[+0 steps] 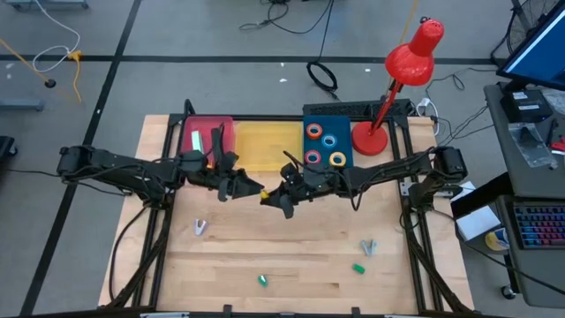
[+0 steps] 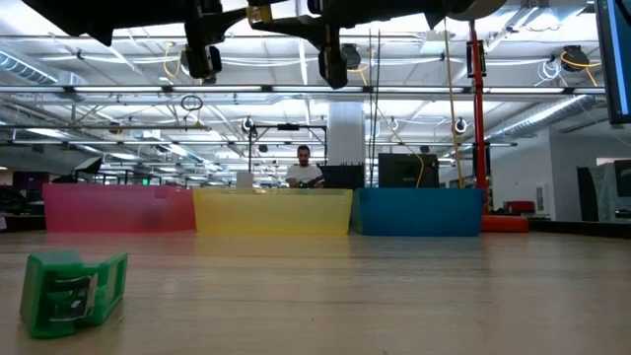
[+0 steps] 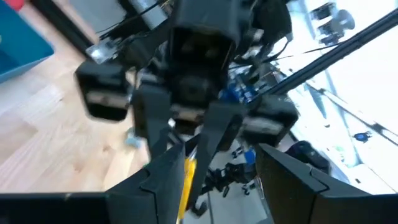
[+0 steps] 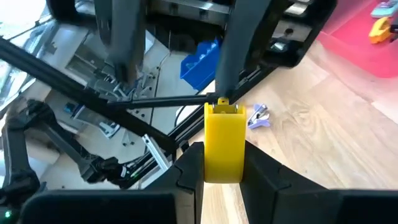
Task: Pick and place Stapler, Stapler remover, tape
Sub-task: Put the yellow stapler into the red bin
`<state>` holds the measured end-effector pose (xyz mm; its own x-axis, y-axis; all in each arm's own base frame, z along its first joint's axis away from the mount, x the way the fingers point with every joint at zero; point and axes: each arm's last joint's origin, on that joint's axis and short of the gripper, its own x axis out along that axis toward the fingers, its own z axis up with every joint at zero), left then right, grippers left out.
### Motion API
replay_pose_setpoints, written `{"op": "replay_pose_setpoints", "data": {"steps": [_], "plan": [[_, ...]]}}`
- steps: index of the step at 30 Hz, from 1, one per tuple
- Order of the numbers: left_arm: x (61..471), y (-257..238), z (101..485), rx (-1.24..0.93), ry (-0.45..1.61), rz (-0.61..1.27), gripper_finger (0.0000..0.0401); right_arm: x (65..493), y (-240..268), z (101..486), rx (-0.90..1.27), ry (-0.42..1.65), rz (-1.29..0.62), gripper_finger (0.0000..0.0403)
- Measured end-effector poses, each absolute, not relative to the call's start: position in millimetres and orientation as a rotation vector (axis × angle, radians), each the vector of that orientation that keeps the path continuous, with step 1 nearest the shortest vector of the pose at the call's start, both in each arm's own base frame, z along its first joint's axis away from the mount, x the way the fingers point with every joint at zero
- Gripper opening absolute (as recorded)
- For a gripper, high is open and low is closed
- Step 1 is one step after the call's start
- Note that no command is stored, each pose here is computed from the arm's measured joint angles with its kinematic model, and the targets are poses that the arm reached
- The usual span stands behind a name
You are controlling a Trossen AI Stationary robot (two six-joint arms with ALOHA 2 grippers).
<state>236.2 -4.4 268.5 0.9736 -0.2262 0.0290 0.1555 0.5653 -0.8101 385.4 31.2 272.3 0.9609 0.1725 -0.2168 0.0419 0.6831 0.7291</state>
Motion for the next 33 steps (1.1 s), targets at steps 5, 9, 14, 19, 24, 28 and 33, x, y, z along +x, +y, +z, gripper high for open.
{"op": "replay_pose_setpoints", "data": {"steps": [5,9,14,19,24,28,33], "plan": [[236,-4,264,-0.940,0.117,-0.197,0.0196,385,31,272,0.850,0.285,0.071,0.0063],[236,-4,265,-0.935,0.102,-0.192,0.0196,385,31,272,0.862,0.280,0.071,0.0063],[236,-3,265,-0.917,0.094,-0.174,0.0196,386,28,275,0.892,0.250,0.075,0.0063],[236,-1,265,-0.895,0.091,-0.147,0.0196,386,28,275,0.917,0.246,0.070,0.0063],[236,2,262,-0.894,0.109,-0.123,0.0196,386,29,275,0.951,0.248,0.068,0.0063],[236,7,262,-0.868,0.104,-0.116,0.0196,386,31,275,0.960,0.250,0.071,0.0063],[236,14,257,-0.876,0.124,-0.058,0.0196,385,38,282,0.977,0.244,0.152,0.0063]]}}
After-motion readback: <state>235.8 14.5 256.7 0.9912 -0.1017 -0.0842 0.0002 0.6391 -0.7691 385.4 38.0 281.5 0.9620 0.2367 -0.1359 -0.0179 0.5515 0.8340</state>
